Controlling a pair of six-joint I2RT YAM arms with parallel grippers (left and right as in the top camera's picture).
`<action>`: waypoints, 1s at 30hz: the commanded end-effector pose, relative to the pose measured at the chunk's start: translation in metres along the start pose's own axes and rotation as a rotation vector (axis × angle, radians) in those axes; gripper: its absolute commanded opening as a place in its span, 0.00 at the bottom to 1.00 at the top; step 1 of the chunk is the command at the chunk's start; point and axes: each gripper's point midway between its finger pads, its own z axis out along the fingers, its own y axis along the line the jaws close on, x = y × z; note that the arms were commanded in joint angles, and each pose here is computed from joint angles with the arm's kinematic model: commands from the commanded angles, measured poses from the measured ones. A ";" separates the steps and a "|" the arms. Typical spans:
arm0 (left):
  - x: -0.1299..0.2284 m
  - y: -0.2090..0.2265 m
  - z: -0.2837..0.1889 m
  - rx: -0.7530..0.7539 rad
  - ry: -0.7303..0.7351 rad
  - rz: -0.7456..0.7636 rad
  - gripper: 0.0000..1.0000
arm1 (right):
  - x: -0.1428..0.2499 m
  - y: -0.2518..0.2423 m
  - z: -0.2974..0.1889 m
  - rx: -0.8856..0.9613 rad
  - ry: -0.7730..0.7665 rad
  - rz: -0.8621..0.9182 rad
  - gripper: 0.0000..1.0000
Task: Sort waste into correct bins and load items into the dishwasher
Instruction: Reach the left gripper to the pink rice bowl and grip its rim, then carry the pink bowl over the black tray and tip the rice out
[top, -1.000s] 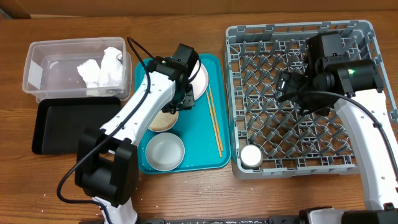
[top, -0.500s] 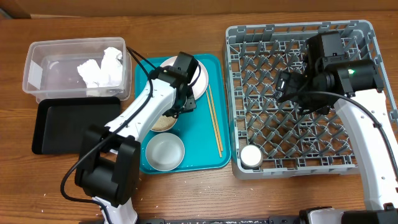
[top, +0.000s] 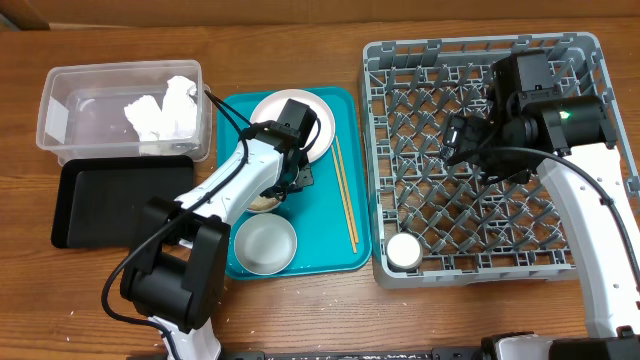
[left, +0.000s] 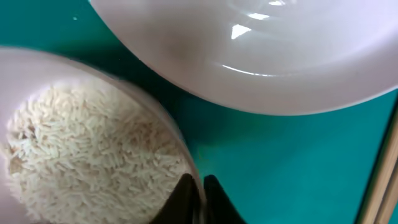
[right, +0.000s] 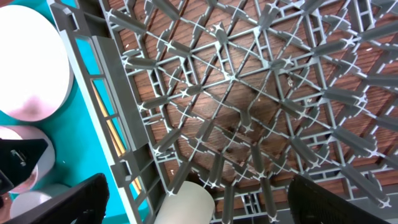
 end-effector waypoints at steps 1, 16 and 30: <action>0.000 0.003 -0.002 0.000 -0.003 -0.008 0.04 | -0.006 0.003 -0.008 -0.013 -0.028 -0.007 0.93; -0.049 -0.030 -0.102 0.086 -0.069 0.193 0.04 | -0.007 0.003 -0.008 -0.016 -0.036 -0.026 0.93; -0.079 0.071 -0.158 0.373 0.080 0.029 0.04 | -0.008 0.004 -0.008 -0.018 -0.038 -0.030 0.93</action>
